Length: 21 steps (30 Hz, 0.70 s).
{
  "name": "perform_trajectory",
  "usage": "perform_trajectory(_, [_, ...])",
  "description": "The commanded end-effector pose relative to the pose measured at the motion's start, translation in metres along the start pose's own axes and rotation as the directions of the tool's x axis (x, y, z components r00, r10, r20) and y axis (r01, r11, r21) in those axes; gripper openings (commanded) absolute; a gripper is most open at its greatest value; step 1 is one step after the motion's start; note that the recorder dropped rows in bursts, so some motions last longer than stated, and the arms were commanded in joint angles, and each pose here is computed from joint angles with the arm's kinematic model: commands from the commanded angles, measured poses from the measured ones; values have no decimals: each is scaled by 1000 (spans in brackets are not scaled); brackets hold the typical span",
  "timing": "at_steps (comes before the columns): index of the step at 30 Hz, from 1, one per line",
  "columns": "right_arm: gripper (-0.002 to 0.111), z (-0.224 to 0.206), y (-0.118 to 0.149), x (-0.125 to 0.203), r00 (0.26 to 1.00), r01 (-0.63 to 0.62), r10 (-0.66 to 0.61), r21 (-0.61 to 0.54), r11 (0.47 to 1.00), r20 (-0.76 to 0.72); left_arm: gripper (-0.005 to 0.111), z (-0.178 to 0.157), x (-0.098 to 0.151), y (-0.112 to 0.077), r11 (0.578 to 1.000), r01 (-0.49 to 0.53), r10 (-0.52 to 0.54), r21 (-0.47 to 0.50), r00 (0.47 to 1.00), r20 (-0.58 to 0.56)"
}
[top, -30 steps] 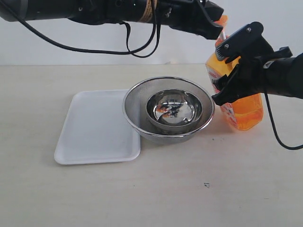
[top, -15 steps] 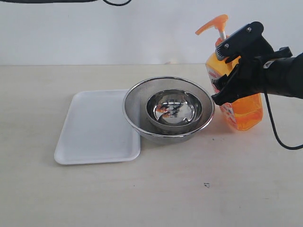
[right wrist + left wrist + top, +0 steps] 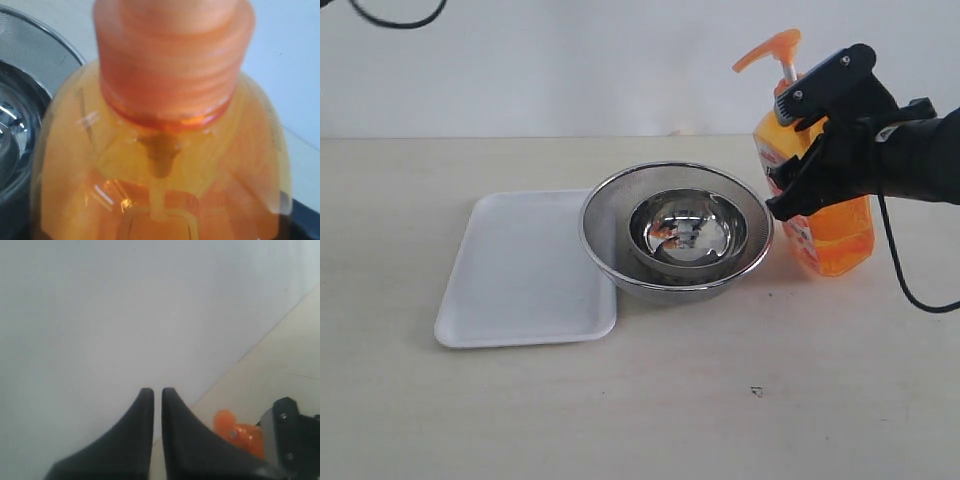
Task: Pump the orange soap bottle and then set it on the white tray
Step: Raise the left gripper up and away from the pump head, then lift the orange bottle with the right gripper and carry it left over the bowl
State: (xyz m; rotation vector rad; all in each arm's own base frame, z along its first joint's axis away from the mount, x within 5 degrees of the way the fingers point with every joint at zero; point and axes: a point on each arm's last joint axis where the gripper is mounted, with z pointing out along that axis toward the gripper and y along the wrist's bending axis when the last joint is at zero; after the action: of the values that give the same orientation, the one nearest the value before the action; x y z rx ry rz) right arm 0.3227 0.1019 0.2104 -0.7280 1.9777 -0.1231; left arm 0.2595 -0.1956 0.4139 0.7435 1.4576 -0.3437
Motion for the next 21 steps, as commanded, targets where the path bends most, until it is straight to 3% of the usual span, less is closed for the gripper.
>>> perform_trajectory(1, [0,-13,-14,-34,995,25,-27,31,999,95,5,-30,18,5,994,7,-11,-106,999,-45])
perform_trajectory(9, [0,-46,-35,-79,970,131,-143,72,989,197,5,-63,54,11,979,44,-70,-200,990,-124])
perform_trajectory(14, [0,-64,-40,-100,964,88,-99,56,995,246,5,-83,75,11,962,53,-100,-269,981,-168])
perform_trajectory(21, [0,-77,-4,-127,948,28,0,-85,996,318,5,-109,102,12,917,87,-182,-389,960,-212])
